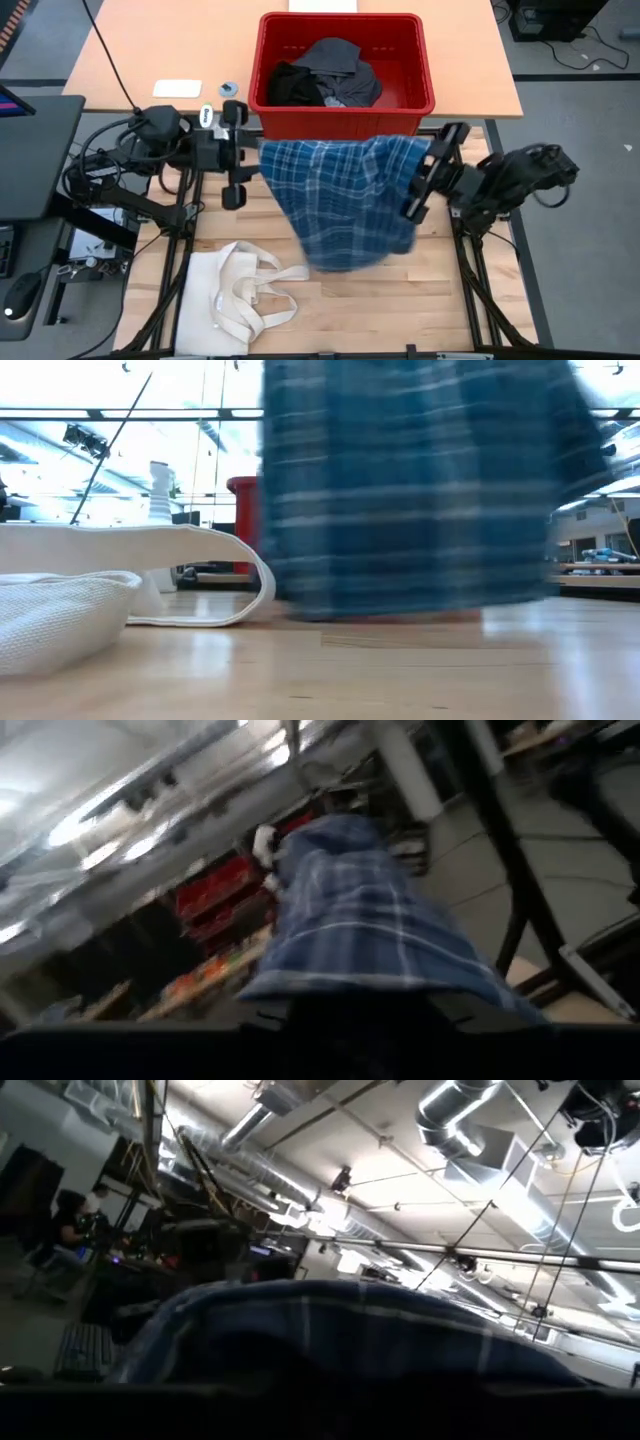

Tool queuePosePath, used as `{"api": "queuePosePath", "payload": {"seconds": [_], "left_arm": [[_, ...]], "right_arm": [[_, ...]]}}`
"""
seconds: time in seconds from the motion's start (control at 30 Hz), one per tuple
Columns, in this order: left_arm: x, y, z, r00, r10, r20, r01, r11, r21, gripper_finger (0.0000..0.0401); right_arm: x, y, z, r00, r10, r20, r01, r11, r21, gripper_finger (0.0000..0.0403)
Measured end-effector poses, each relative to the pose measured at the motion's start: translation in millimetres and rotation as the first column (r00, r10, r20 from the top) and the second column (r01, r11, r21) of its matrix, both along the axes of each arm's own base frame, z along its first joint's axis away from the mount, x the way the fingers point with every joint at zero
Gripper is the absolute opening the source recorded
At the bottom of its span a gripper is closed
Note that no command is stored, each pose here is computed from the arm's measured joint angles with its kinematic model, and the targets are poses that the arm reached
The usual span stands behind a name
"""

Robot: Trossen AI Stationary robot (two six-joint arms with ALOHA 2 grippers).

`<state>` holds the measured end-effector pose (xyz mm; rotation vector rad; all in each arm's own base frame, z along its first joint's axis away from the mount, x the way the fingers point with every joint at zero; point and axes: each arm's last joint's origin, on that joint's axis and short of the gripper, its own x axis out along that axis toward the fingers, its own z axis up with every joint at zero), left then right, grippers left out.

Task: Fold Laundry from Bin
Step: Fold the blue pants

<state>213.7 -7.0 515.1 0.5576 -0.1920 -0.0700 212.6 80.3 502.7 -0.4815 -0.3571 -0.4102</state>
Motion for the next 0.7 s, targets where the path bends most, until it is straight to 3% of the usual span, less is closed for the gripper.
{"api": "queuePosePath", "payload": {"seconds": [0.17, 0.33, 0.5, 0.7], "left_arm": [[2, -9, -1, 0.999, -0.039, 0.004, 0.039, 0.997, 0.072, 0.0116], [0, -23, 1, 0.995, -0.098, 0.029, 0.095, 0.989, 0.114, 0.0116], [-4, -42, 2, 0.982, -0.186, 0.039, 0.181, 0.976, 0.118, 0.0116], [-14, -68, 10, 0.942, -0.314, 0.121, 0.312, 0.949, 0.038, 0.0116]], "right_arm": [[-14, -6, 30, 0.998, 0.054, -0.014, -0.053, 0.996, 0.065, 0.0149], [-24, -3, 41, 0.992, 0.129, -0.013, -0.127, 0.987, 0.102, 0.0143], [-30, 18, 41, 0.967, 0.254, -0.010, -0.252, 0.964, 0.087, 0.0142], [-20, 55, 31, 0.939, 0.342, -0.025, -0.339, 0.938, 0.076, 0.0142]]}}
